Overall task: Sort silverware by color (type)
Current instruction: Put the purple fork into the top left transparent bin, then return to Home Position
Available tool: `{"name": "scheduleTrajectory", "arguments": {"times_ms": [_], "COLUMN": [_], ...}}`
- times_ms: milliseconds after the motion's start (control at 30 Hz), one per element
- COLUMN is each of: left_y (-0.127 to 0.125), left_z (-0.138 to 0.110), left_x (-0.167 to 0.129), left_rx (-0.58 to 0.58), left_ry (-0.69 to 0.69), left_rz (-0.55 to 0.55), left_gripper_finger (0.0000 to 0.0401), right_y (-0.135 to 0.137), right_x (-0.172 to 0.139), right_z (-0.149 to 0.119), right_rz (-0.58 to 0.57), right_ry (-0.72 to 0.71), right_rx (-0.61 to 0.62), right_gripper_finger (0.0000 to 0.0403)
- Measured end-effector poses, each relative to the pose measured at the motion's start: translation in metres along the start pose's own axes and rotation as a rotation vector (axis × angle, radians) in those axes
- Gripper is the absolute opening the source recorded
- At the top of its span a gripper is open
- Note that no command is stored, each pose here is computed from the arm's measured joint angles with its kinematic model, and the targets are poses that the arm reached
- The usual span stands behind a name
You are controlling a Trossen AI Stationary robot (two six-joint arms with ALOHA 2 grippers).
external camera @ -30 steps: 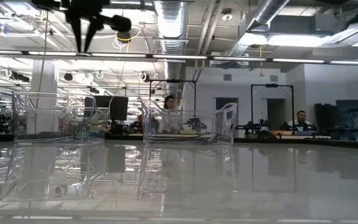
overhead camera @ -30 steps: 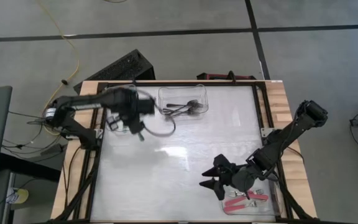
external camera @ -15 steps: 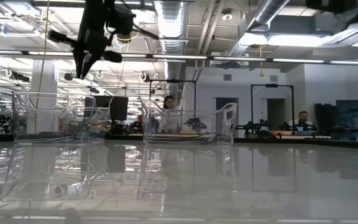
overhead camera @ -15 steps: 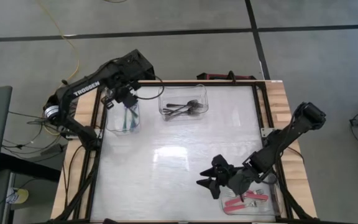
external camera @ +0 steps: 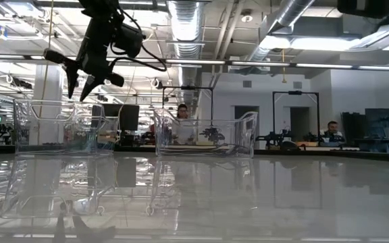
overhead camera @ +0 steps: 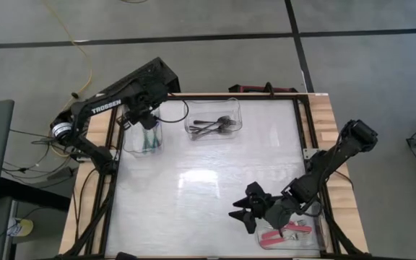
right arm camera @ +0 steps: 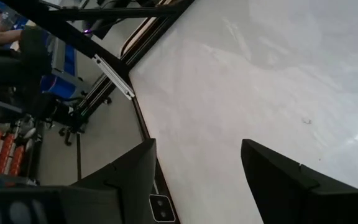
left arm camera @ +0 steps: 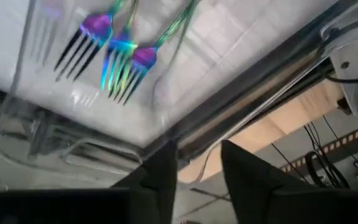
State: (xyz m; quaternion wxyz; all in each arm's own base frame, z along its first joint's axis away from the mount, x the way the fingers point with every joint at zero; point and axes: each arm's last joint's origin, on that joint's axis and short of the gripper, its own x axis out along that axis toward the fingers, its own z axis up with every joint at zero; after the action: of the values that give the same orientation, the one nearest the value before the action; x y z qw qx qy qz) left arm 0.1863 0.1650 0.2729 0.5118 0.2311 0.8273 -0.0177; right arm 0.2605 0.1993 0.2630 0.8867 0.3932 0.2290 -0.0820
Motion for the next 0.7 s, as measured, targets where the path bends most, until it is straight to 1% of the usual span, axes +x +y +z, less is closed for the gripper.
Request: {"name": "scheduleTrajectory", "arguments": {"times_ms": [133,200,233,367,467,500,567,700], "left_y": [0.001,0.001,0.001,-0.003,-0.013,-0.018,-0.031,-0.066], "left_z": [0.003,0.006,0.008,0.023,0.039,0.046,0.059,0.081], "left_x": [-0.003,-0.009,-0.013,-0.035,-0.057,-0.066,-0.088,-0.134], "left_rx": [-0.070,-0.136,-0.182,-0.387,-0.527,-0.549,-0.554,-0.524], "left_ry": [0.024,-0.016,-0.064,-0.334,-0.573,-0.662,-0.822,-1.097], "left_rz": [0.054,0.056,0.040,-0.070,-0.154,-0.175,-0.187,-0.135], "left_gripper_finger": [0.0155,0.0170,0.0174,0.0176,0.0170,0.0167,0.0159,0.0137], "right_y": [-0.001,-0.001,-0.001,-0.003,-0.003,-0.004,-0.004,-0.007], "right_x": [0.001,0.002,0.002,0.004,0.005,0.005,0.006,0.008], "right_z": [0.003,0.004,0.004,0.006,0.007,0.008,0.010,0.017], "right_rz": [-0.005,-0.003,0.001,0.005,0.011,0.008,0.010,0.015], "right_ry": [-0.006,0.001,0.008,0.041,0.051,0.050,0.052,0.083], "right_rx": [-0.013,-0.033,-0.033,-0.046,-0.071,-0.082,-0.103,-0.099], "right_gripper_finger": [0.0260,0.0260,0.0260,0.0260,0.0260,0.0260,0.0260,0.0260]}}
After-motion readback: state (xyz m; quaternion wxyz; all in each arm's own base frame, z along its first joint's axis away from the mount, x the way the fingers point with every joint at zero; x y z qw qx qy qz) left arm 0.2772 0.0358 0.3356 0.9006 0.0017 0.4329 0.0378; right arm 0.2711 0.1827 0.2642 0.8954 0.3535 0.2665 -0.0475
